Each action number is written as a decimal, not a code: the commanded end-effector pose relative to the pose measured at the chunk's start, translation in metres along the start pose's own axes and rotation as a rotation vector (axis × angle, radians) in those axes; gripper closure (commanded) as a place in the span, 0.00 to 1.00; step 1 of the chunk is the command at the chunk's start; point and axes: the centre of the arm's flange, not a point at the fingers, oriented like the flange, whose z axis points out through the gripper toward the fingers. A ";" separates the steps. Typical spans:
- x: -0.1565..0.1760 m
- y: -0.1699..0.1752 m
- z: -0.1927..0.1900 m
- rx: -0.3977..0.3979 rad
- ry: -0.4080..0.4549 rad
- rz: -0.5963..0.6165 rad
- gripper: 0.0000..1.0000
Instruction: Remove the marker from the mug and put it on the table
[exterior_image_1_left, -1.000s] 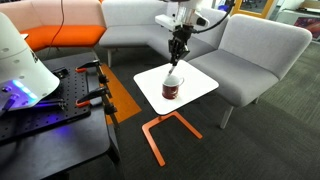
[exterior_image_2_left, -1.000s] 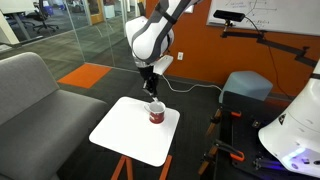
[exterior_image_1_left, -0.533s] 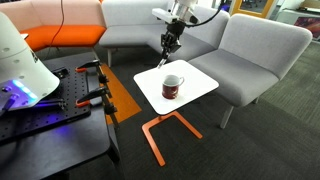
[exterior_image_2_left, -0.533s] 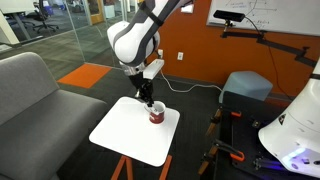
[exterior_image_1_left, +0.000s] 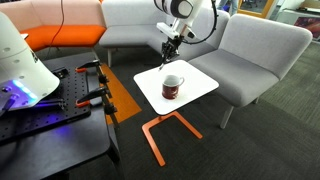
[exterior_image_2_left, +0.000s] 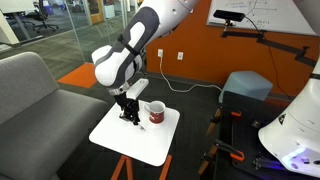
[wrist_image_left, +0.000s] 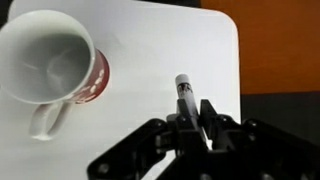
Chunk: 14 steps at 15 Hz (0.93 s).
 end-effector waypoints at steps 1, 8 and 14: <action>0.029 0.006 0.014 0.016 -0.024 0.019 0.95; 0.044 0.023 0.037 -0.003 -0.006 0.060 0.56; 0.031 0.024 0.003 -0.036 0.076 0.041 0.24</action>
